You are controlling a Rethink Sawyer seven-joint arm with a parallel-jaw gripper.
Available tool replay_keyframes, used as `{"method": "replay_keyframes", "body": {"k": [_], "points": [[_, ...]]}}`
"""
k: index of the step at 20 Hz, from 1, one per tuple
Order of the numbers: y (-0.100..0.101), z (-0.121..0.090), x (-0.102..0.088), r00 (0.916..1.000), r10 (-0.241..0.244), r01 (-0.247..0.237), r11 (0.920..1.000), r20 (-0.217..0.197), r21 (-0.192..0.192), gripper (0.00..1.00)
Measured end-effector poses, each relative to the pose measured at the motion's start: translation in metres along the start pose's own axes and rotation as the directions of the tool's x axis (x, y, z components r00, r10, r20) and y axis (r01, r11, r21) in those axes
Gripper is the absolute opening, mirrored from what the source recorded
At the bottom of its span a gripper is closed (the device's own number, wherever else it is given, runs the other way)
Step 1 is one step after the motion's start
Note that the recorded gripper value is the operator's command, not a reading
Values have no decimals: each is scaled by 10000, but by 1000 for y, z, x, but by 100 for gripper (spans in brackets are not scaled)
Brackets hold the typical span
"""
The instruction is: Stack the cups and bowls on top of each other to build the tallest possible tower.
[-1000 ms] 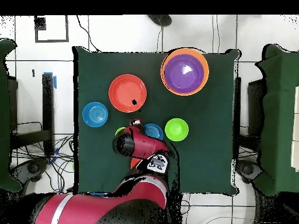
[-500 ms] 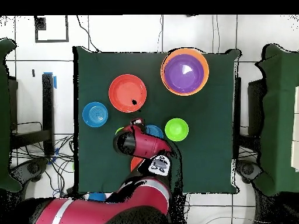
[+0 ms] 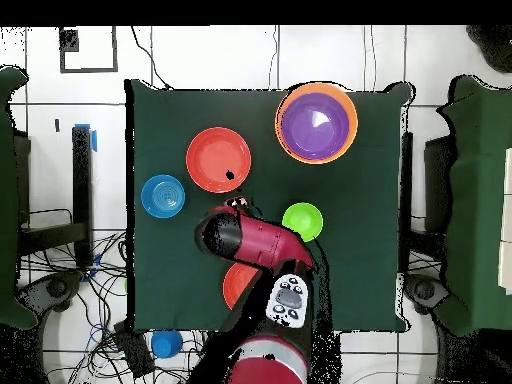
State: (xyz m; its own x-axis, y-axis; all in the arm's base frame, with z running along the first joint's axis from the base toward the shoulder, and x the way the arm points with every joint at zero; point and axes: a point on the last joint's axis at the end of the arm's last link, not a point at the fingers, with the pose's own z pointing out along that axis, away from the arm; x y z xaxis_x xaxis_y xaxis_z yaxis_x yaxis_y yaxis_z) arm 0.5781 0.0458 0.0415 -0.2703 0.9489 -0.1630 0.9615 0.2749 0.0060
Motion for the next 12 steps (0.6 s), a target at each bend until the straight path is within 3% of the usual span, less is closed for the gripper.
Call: {"method": "replay_keyframes", "body": {"k": [6,12], "points": [[16,-42,-12,9991,-69,86,9991,-413,426,0],[40,-75,-23,9984,-202,222,9990,-523,389,0]]}}
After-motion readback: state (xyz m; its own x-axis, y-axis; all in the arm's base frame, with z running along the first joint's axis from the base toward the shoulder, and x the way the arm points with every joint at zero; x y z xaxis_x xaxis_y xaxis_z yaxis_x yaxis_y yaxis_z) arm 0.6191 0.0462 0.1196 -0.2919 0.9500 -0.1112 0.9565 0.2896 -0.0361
